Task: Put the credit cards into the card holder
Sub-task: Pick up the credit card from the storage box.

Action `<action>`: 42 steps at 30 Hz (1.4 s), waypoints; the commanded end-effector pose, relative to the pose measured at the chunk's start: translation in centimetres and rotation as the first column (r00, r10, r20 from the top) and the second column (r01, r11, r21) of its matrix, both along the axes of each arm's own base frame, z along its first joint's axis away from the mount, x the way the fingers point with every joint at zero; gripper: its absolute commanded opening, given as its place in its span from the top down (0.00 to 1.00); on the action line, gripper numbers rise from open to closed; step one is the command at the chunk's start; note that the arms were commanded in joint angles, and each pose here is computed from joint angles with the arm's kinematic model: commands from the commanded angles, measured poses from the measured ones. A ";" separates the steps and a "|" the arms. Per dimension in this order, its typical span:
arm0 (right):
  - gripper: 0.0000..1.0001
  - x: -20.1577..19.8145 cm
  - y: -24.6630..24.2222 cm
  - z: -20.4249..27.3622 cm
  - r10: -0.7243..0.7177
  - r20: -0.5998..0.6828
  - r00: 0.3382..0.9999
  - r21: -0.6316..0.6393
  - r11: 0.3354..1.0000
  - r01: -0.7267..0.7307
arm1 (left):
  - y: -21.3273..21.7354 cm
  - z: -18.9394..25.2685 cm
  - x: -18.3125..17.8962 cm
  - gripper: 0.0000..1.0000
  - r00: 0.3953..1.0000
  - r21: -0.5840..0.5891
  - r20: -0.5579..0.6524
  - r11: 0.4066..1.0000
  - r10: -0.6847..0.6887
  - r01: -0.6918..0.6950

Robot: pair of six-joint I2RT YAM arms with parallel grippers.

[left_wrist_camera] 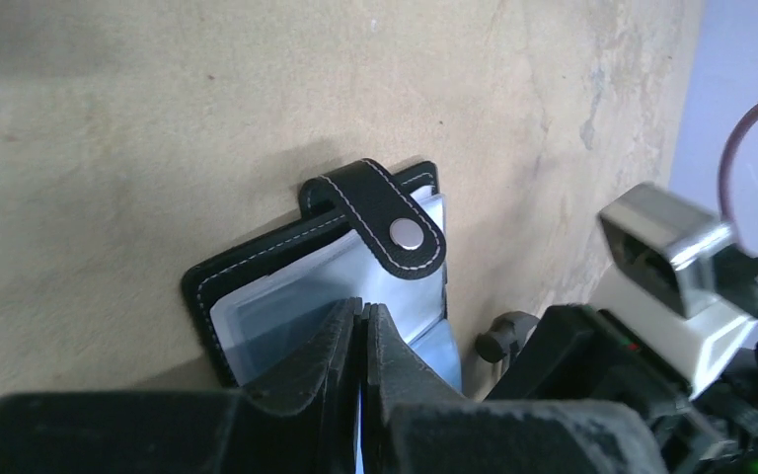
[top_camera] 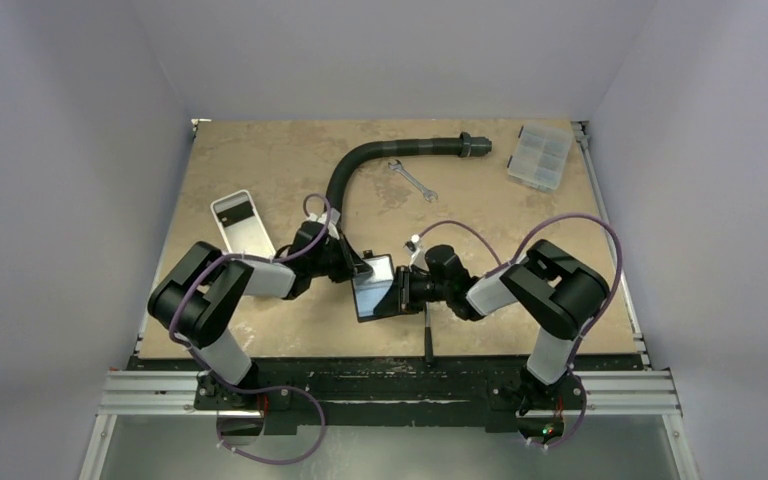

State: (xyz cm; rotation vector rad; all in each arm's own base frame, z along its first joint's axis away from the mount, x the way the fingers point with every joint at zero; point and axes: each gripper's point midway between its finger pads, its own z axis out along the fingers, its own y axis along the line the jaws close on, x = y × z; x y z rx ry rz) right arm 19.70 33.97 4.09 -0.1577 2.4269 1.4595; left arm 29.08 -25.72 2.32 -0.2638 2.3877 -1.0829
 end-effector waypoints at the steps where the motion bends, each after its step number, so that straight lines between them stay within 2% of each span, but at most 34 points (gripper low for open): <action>1: 0.78 -0.1 0.1 -0.2 -0.013 -0.011 1.000 0.053 0.999 0.013 | 2.0 0.5 0.8 1.00 0.999 0.119 0.032 0.992 0.041 -0.044; 3: 0.78 0.1 -0.4 -1.1 -0.020 -0.010 1.000 -0.014 1.000 0.020 | 2.8 -0.3 0.2 1.00 0.998 0.139 0.028 0.988 0.059 -0.063; 8: 0.76 2.3 -2.1 -2.3 -0.028 0.094 0.995 -0.233 0.971 0.049 | 3.9 -3.4 -2.5 1.00 0.997 0.142 -0.036 0.987 0.075 -0.069; 12: 0.73 4.6 -4.2 -2.4 -0.045 0.188 0.981 -0.399 0.909 0.119 | 4.9 -4.2 -3.9 1.00 0.995 0.160 -0.052 0.984 0.089 -0.079; 17: 0.70 7.2 -5.5 -1.2 -0.043 0.264 0.964 -0.516 0.838 0.179 | 5.1 -3.2 -3.8 1.00 0.995 0.163 -0.030 0.983 0.091 -0.085; 21: 0.63 8.2 -5.5 1.5 -0.051 0.325 0.944 -0.520 0.824 0.224 | 4.4 -1.6 -2.9 1.00 0.995 0.121 -0.004 0.988 0.098 -0.097; 26: 0.47 3.3 -0.8 4.1 0.064 0.351 0.934 -0.471 0.874 0.118 | 4.5 -1.0 -1.6 1.00 0.994 0.155 0.019 0.982 0.108 -0.110; 29: 0.44 0.3 1.2 3.6 0.105 0.333 0.937 -0.446 0.893 0.058 | 4.4 -1.1 -1.5 1.00 0.994 0.147 0.010 0.983 0.113 -0.114; 31: 0.46 -1.3 2.7 2.7 0.144 0.313 0.939 -0.435 0.900 0.007 | 4.3 -1.0 -1.4 1.00 0.994 0.137 0.007 0.984 0.112 -0.112; 32: 0.50 -1.9 3.2 2.1 0.159 0.305 0.939 -0.442 0.897 -0.009 | 4.2 -1.0 -1.4 1.00 0.993 0.134 0.007 0.984 0.114 -0.114; 36: 0.74 -1.6 3.0 0.4 0.129 0.312 0.941 -0.488 0.872 0.042 | 4.3 -0.8 -1.1 1.00 0.992 0.135 0.012 0.983 0.124 -0.124; 39: 0.79 -1.0 1.7 -1.6 0.111 0.305 0.946 -0.551 0.831 0.080 | 4.2 -0.6 -0.9 1.00 0.991 0.120 0.013 0.983 0.136 -0.136; 42: 0.80 1.3 -1.1 -2.5 0.069 0.362 0.930 -0.649 0.735 0.198 | 3.8 -0.3 -0.7 1.00 0.990 0.087 0.010 0.986 0.141 -0.141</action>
